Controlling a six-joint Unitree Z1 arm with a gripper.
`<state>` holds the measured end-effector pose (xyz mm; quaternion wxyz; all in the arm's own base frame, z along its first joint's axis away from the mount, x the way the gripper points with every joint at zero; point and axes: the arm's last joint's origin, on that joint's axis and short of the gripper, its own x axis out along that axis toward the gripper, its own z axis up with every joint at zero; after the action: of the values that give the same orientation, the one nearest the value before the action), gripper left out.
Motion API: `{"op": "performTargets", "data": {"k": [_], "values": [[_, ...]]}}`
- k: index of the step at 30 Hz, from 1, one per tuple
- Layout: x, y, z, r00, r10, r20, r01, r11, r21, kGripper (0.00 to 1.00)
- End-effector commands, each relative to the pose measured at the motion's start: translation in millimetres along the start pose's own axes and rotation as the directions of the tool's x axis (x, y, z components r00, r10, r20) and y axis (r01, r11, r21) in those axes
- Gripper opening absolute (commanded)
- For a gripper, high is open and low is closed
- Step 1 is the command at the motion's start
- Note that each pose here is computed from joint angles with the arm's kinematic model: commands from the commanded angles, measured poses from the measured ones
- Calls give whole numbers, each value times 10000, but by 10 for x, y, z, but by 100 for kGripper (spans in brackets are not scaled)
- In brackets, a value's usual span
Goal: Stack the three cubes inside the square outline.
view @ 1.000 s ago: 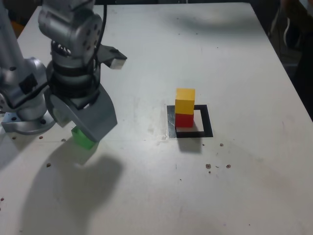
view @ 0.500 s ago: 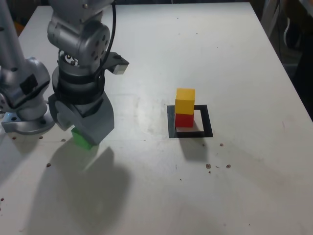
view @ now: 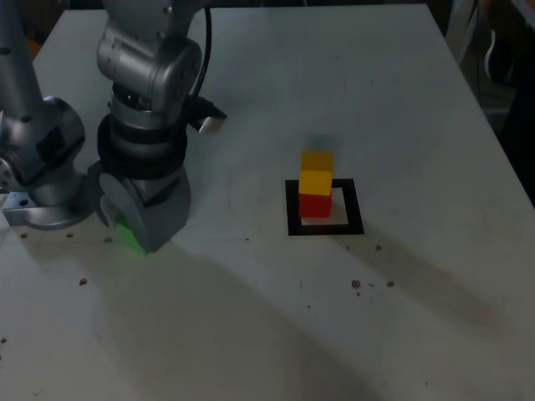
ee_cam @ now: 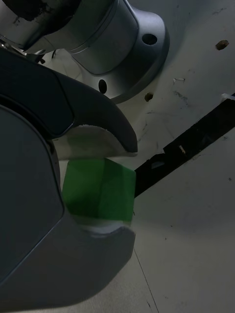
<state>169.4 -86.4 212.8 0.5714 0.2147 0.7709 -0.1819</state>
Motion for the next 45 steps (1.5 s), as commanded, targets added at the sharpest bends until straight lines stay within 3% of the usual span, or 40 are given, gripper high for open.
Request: {"op": "performTargets", "data": {"k": [1, 8, 13, 18, 21, 25, 28, 30, 34, 39, 45], "values": [[-20, 5, -14, 10000, -6, 39, 6, 10000, -20, 17], [-217, 14, -29, 9996, 112, 269, -106, 9997, -205, 17], [-700, 118, -24, 9982, 368, 475, -323, 9952, -923, 17], [-1209, 374, 68, 9974, 250, 676, -94, 9750, -2218, 17], [-1496, 580, 169, 9948, 301, 974, -5, 9570, -2901, 17], [-1734, 855, 265, 9870, 538, 1518, 57, 9303, -3667, 17], [-1796, 995, 341, 9827, 832, 1657, -92, 9143, -4048, 17], [-1784, 1065, 438, 9834, 972, 1530, -246, 9078, -4187, 17], [-1759, 1126, 621, 9850, 882, 1484, -182, 9078, -4189, 17], [-1778, 1149, 813, 9824, 662, 1748, 104, 9144, -4048, 17], [-1675, 1222, 1033, 9876, 408, 1519, 228, 9184, -3950, 17]]}}
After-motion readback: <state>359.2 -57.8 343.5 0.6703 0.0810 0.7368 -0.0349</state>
